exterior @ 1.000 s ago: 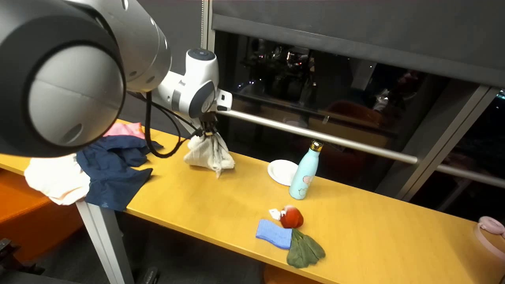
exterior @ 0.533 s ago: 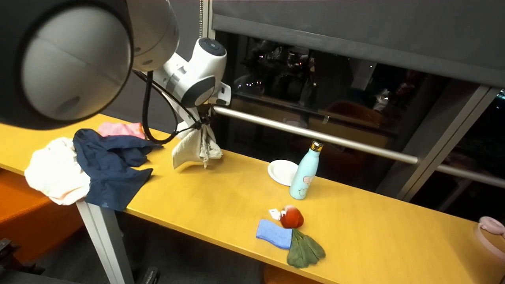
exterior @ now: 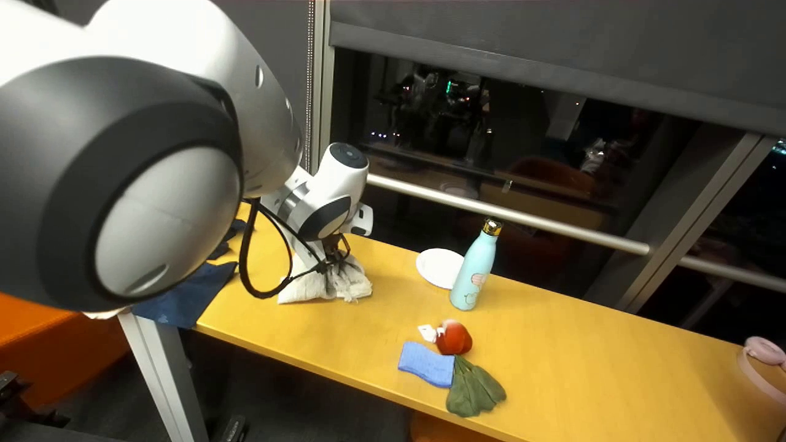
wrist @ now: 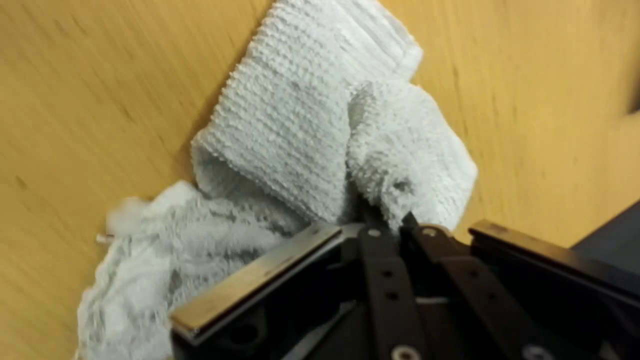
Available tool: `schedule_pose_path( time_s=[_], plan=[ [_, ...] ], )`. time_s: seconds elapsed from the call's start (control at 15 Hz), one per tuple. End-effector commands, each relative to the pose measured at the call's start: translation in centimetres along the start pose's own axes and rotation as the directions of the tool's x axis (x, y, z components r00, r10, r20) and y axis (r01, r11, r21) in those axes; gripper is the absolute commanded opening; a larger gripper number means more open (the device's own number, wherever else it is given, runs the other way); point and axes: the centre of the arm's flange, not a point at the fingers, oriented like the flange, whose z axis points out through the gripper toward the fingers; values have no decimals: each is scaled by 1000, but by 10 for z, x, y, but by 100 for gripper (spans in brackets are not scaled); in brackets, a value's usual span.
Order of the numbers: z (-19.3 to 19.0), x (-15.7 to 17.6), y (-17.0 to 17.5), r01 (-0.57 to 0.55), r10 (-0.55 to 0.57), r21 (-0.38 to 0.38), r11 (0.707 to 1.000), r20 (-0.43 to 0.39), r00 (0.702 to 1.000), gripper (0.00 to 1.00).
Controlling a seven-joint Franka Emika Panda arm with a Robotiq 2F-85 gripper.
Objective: Move the blue item to the left then use the white cloth to wipe the table
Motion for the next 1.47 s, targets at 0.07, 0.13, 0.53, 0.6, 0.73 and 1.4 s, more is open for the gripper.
schedule_pose_path(
  time_s=[0.07, 0.13, 0.53, 0.6, 0.73, 1.4],
  plan=[
    [59, 18, 3, -45, 46, -41, 998, 41, 998, 2],
    [62, 18, 5, -55, 58, -54, 997, 57, 997, 2],
    [57, -3, 14, -36, 89, -303, 952, 162, 983, 2],
    [58, -12, 18, -21, 90, -344, 939, 186, 978, 2],
    [60, -21, 19, 18, 79, -400, 917, 225, 971, 2],
    [111, -58, -70, 200, -87, -392, 898, 287, 954, 2]
  ],
)
